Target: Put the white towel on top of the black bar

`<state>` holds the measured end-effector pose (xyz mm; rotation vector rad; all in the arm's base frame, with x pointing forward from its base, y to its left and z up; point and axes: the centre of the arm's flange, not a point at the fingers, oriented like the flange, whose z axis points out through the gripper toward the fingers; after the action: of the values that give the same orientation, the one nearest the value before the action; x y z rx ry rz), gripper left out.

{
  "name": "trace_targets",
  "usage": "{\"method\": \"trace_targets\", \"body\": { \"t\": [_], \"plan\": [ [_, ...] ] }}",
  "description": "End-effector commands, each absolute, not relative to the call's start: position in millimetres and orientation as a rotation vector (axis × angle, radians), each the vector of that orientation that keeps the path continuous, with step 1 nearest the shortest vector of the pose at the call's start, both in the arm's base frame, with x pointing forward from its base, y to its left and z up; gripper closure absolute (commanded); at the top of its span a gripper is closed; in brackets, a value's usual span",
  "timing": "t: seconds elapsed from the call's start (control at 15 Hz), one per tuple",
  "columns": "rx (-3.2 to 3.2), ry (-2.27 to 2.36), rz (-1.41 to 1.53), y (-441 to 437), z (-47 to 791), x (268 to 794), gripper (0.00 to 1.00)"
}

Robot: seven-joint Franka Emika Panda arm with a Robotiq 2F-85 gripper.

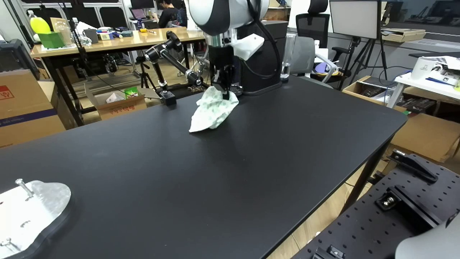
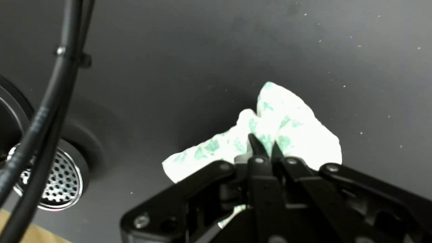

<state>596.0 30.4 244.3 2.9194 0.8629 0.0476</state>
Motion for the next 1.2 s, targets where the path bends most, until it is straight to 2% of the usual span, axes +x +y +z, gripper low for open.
{"method": "trace_targets", "body": {
  "t": [0.0,0.67,1.13],
  "plan": [
    [2.979,0.625,0.079,31,311,596,0.99],
    [2.965,0.452,0.462,78,453,601,0.99],
    [2.949,0.587,0.403,124,497,582,0.99]
  ]
}}
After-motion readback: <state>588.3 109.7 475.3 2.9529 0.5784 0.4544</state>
